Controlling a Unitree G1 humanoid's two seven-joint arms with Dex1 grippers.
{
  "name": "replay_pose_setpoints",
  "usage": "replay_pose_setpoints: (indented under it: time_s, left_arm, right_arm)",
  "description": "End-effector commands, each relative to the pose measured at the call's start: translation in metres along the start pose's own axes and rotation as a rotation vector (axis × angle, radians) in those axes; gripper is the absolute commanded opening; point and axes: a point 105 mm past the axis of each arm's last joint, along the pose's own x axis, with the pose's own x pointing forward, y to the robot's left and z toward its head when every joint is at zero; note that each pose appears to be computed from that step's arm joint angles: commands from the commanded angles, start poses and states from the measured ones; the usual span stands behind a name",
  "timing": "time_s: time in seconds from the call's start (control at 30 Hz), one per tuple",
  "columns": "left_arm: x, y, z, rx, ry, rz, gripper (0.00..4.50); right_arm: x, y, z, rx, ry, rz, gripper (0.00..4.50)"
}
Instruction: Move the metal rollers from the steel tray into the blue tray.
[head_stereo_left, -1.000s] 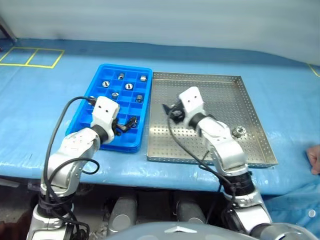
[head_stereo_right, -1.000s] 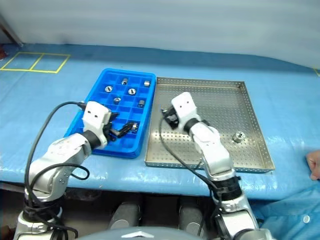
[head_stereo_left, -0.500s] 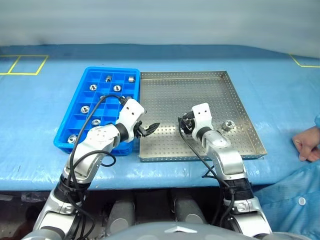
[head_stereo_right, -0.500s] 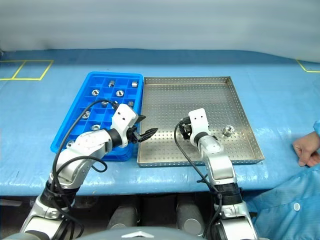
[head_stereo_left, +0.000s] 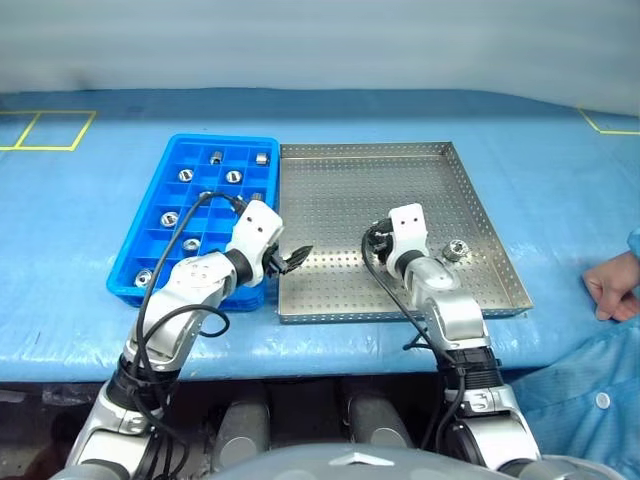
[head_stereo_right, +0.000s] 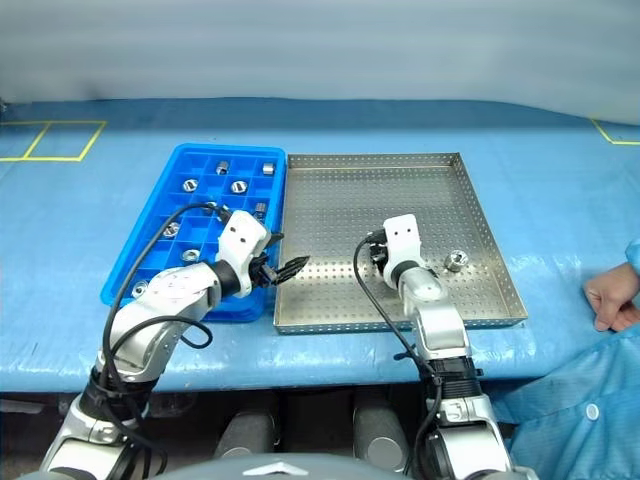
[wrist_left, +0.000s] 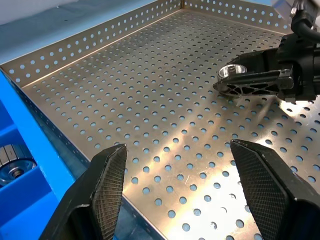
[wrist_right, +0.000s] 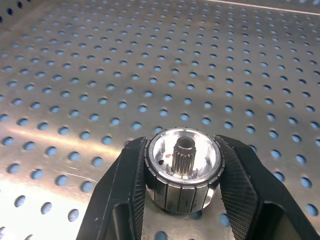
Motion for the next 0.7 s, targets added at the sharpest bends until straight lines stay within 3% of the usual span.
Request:
replay_pose_setpoints:
  time_s: [0.03,0.2,0.33,0.7]
  left_arm:
    - [-0.028,0.033,0.012,0.028,-0.014,0.16,3.62]
    - [-0.074,0.068,0.01,0.047,0.067,0.326,3.62]
    - [-0.102,0.088,0.002,0.036,0.162,0.448,3.62]
    - [-0.108,0.086,-0.008,-0.005,0.189,0.501,3.62]
  right_arm:
    - [-0.009,0.053,0.051,-0.04,-0.155,0.237,1.71]
    - [-0.031,0.126,0.084,-0.054,-0.229,0.539,1.71]
    - [-0.042,0.182,0.082,-0.103,-0.21,0.747,1.71]
    - [-0.022,0.211,0.067,-0.113,-0.187,0.791,1.71]
